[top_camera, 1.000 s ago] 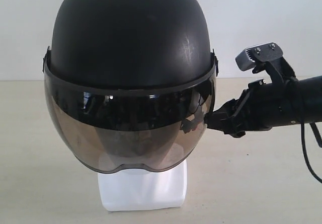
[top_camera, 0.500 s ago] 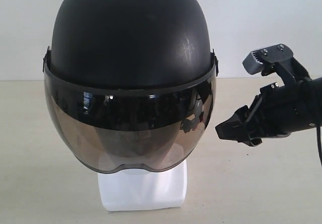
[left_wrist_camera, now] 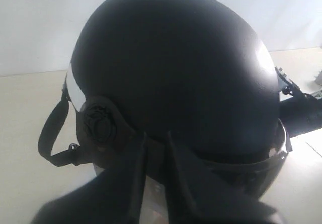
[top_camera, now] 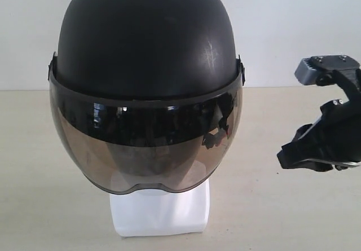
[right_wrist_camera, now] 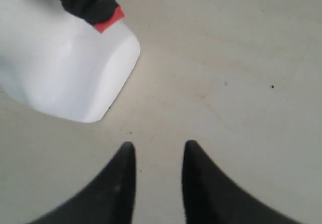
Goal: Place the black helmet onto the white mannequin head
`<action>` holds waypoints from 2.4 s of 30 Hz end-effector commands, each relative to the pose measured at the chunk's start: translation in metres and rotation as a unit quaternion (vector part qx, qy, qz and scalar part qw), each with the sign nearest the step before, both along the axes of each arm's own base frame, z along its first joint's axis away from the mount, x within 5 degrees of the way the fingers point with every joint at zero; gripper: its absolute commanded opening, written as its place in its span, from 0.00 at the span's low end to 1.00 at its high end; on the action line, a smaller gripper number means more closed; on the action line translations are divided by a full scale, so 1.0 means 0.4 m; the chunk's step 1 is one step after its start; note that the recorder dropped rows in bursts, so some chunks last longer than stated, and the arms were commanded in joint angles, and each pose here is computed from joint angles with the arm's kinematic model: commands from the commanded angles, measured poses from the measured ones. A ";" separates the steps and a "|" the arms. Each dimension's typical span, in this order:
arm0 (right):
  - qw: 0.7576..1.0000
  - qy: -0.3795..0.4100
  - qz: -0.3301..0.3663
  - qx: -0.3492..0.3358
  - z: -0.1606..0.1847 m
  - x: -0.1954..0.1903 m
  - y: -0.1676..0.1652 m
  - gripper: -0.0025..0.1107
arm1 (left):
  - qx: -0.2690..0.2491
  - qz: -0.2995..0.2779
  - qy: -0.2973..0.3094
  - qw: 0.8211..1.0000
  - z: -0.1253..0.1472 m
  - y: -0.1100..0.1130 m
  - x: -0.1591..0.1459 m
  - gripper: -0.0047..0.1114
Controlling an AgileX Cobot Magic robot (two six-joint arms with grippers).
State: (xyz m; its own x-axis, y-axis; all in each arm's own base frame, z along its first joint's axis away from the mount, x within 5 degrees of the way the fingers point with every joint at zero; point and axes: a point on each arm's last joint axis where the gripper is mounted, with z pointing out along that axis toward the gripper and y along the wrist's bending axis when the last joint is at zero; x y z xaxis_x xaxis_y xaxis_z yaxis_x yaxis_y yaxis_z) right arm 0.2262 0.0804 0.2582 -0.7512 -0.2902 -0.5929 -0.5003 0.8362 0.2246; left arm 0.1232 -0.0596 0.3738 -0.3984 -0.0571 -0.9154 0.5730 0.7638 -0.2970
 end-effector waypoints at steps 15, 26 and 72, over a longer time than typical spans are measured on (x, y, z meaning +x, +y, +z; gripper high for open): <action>0.999 -0.023 0.007 0.026 0.137 -0.186 -0.030 0.02 | -0.036 -0.045 -0.041 0.997 0.040 -0.016 -0.098 0.15; 0.999 -0.025 0.007 0.026 0.139 -0.188 -0.030 0.02 | -0.034 -0.045 -0.045 0.997 0.040 -0.016 -0.101 0.15; 0.999 -0.025 0.007 0.029 0.139 -0.188 -0.029 0.02 | 0.037 0.336 -0.212 0.917 -0.399 0.148 -0.168 0.15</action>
State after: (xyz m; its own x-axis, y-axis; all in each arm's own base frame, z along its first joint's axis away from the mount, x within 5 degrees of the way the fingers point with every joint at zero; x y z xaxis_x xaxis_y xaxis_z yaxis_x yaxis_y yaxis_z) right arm 0.1528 0.0693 0.3137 -0.7197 -0.2635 -0.6423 -0.5206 0.8169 0.2482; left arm 0.0555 -0.0009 0.2185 0.1055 -0.0695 -0.9920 0.0233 0.9975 -0.0674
